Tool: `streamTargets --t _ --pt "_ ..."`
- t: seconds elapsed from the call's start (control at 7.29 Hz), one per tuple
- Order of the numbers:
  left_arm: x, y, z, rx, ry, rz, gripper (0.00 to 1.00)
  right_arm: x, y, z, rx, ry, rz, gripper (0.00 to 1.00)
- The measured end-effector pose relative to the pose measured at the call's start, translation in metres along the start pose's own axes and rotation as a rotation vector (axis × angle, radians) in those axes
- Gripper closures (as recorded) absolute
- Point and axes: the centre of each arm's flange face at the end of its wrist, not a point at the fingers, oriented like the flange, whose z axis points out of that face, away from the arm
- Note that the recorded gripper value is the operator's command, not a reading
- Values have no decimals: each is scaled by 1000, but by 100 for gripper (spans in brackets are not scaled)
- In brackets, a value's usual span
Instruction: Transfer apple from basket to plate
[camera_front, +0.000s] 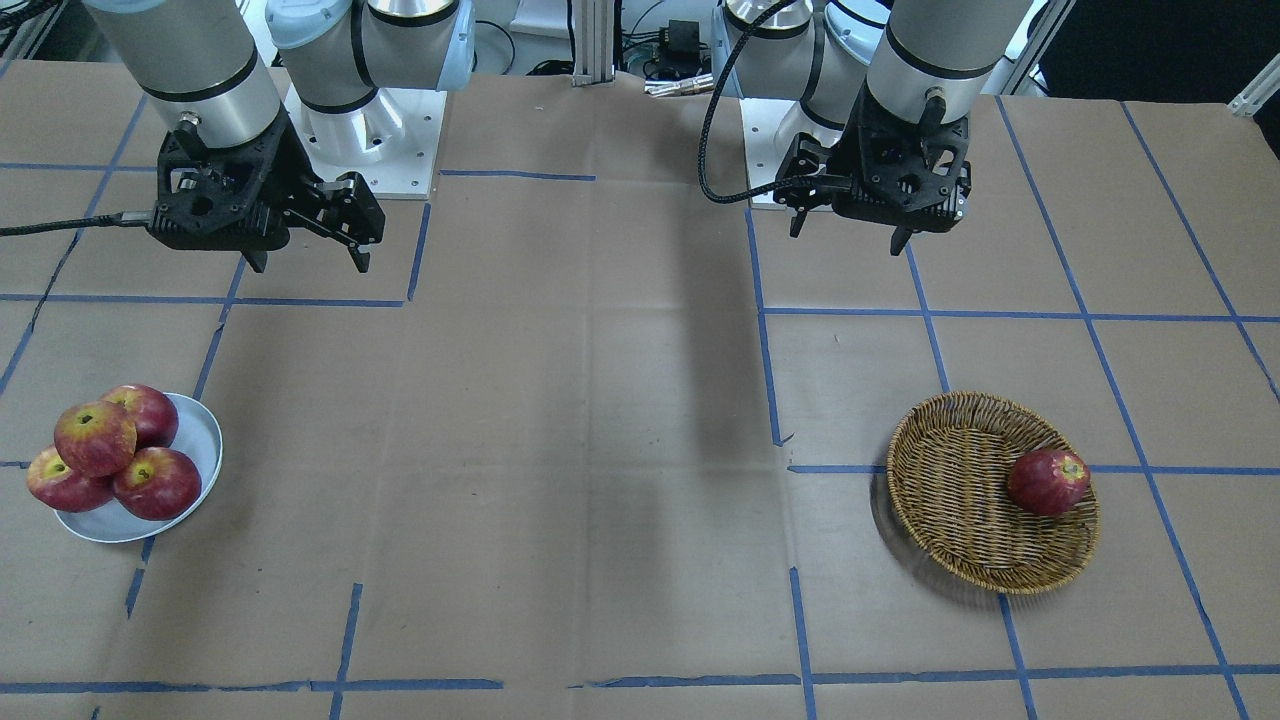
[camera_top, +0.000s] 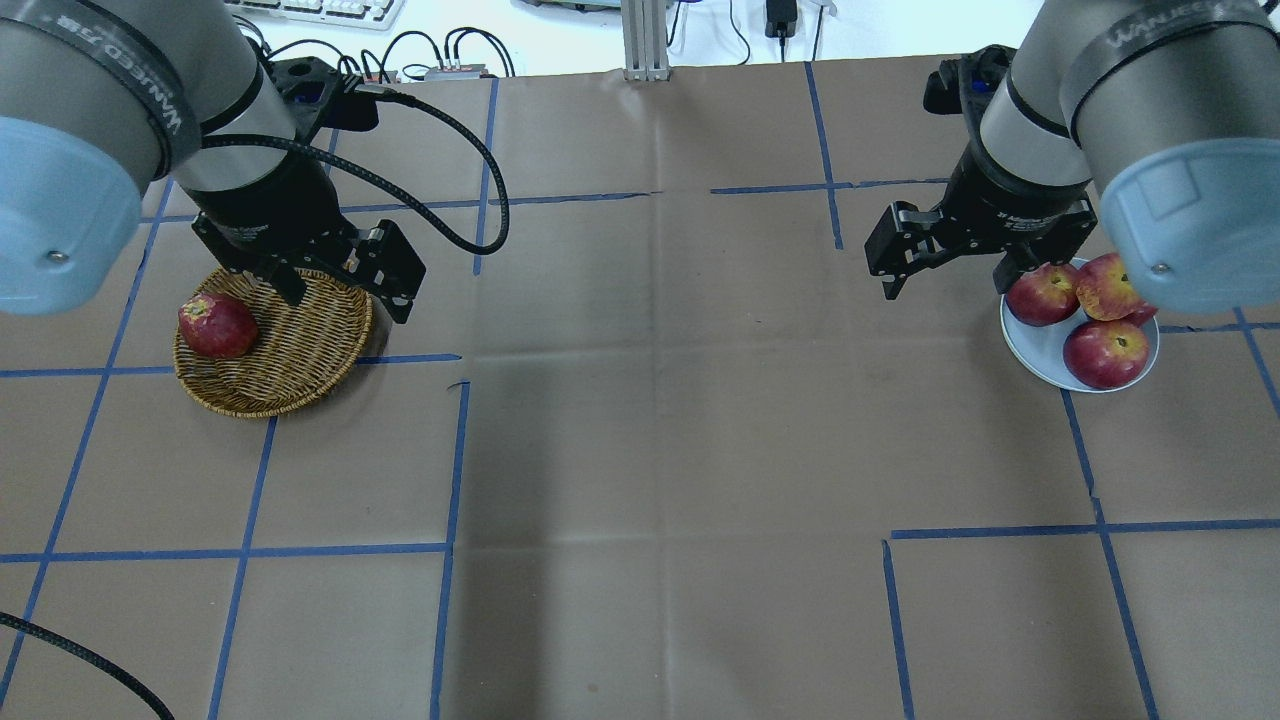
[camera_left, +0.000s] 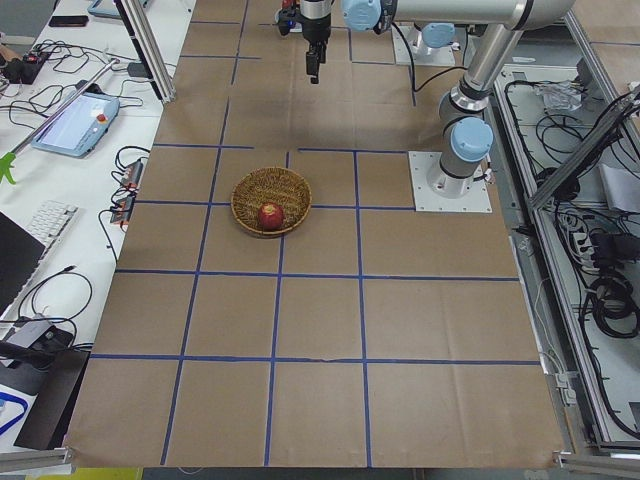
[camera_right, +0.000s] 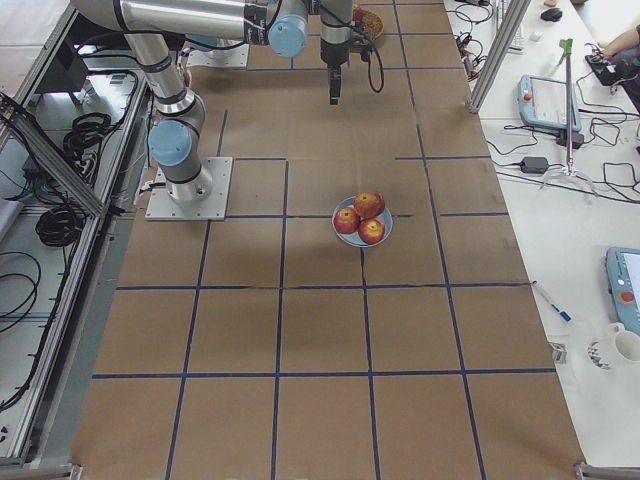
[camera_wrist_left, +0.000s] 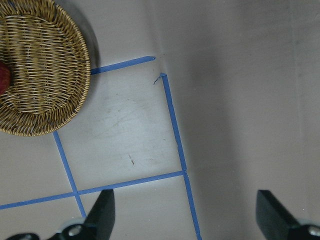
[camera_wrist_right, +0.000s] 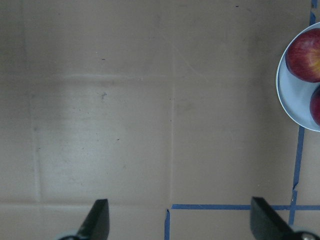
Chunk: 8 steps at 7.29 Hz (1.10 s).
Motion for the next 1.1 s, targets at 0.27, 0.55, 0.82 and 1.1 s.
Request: streamTargets --t 0.27,0.55,0.82,1.1 --pt "0 1 -1 2 0 0 0 -1 -12 -7 -13 -2 -4 0" --pt "1 2 -1 3 -1 1 0 -1 -16 -6 -21 -3 -5 0" --pt "1 3 0 2 -2 1 0 0 -17 -6 -22 -2 -5 0" --pt "3 3 0 1 -2 5 0 0 -17 -5 -23 -1 -6 0"
